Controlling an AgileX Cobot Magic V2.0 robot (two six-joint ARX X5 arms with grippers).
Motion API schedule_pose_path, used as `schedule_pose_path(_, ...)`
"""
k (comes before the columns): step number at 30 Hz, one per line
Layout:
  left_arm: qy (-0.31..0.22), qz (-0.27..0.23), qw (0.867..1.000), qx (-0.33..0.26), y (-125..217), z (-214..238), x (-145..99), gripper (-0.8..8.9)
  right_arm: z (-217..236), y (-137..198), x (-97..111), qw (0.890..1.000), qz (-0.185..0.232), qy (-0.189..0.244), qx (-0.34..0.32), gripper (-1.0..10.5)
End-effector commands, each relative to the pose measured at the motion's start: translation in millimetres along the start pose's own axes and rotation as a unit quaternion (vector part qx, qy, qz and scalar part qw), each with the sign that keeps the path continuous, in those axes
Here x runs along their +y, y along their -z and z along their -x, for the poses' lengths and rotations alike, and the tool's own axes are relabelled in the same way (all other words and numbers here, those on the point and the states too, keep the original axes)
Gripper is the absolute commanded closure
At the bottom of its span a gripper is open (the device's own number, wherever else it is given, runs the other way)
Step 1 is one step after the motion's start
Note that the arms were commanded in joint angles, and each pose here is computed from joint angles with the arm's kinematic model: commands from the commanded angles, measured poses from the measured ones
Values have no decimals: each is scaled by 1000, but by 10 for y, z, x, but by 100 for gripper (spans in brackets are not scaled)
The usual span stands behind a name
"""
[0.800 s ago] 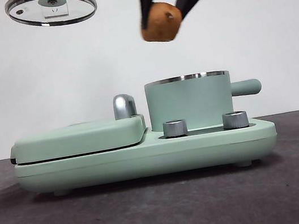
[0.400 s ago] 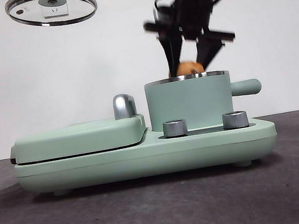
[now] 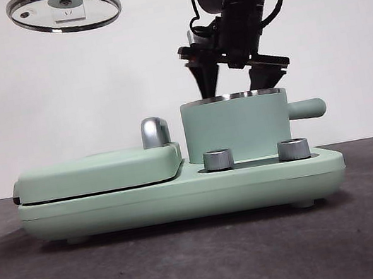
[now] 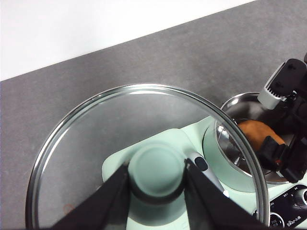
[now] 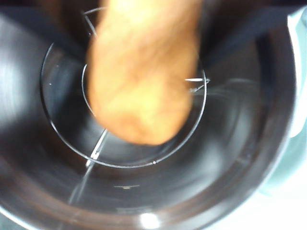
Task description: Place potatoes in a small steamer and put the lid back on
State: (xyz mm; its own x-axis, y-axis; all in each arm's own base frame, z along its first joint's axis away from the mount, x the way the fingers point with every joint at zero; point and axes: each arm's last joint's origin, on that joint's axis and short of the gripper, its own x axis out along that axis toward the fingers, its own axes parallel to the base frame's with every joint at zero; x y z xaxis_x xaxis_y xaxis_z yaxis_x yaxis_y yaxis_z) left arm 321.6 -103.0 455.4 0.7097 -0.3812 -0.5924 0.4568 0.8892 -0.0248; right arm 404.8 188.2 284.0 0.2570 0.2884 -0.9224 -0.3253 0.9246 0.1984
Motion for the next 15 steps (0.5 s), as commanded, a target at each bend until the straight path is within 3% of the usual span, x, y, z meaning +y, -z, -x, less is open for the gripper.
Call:
schedule_pose_path(1,0,-7,1000,-23,-77,37,-8,796,83,-64,47,1000,12,-3,-17,441)
schedule_pose_path(7,2,-6,1000,-23,-77,36,-17,796,517,-7,100,1000,17,5,-7,442)
schedule_pose_path(15,5,-6,1000,-19,-71,32,-44,796,1226,271,177,998,32,35,-50,443)
